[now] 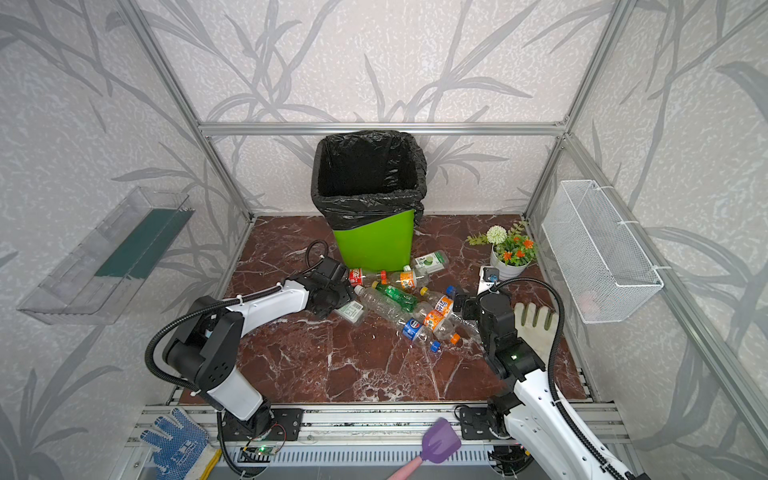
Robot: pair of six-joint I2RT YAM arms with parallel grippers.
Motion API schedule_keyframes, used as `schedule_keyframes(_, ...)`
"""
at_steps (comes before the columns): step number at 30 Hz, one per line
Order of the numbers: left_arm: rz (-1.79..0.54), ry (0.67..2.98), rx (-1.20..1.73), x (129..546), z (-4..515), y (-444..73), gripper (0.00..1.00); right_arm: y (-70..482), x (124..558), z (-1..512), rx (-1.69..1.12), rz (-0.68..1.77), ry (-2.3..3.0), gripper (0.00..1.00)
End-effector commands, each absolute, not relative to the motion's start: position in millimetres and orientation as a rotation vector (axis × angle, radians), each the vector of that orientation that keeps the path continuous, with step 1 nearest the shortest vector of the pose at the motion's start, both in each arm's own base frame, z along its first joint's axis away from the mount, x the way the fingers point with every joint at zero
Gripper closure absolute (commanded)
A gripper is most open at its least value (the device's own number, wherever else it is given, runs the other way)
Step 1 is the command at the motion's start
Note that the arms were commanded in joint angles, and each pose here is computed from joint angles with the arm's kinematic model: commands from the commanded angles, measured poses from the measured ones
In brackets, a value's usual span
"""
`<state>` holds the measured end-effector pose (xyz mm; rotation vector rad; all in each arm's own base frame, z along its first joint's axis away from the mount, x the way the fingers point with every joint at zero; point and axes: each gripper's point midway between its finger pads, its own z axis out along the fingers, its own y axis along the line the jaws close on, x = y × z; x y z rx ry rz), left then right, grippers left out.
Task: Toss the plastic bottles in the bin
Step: 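Grasp the green-label bottle with the left gripper while the right gripper returns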
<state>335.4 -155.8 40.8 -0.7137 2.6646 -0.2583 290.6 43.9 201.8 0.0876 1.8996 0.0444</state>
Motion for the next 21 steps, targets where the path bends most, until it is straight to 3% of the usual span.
schedule_keyframes(1,-0.158,2.692,-0.759,328.2,35.9,-144.0,0.08,40.4,289.3,197.7,0.117,0.058,1.907,0.00)
schedule_keyframes(9,-0.032,2.776,-0.725,305.8,23.2,-126.8,0.17,37.9,289.8,195.8,0.136,0.066,1.911,0.00)
schedule_keyframes(21,0.022,2.794,-0.677,287.9,24.8,-104.2,0.50,42.1,294.5,196.2,0.156,0.107,1.916,0.00)
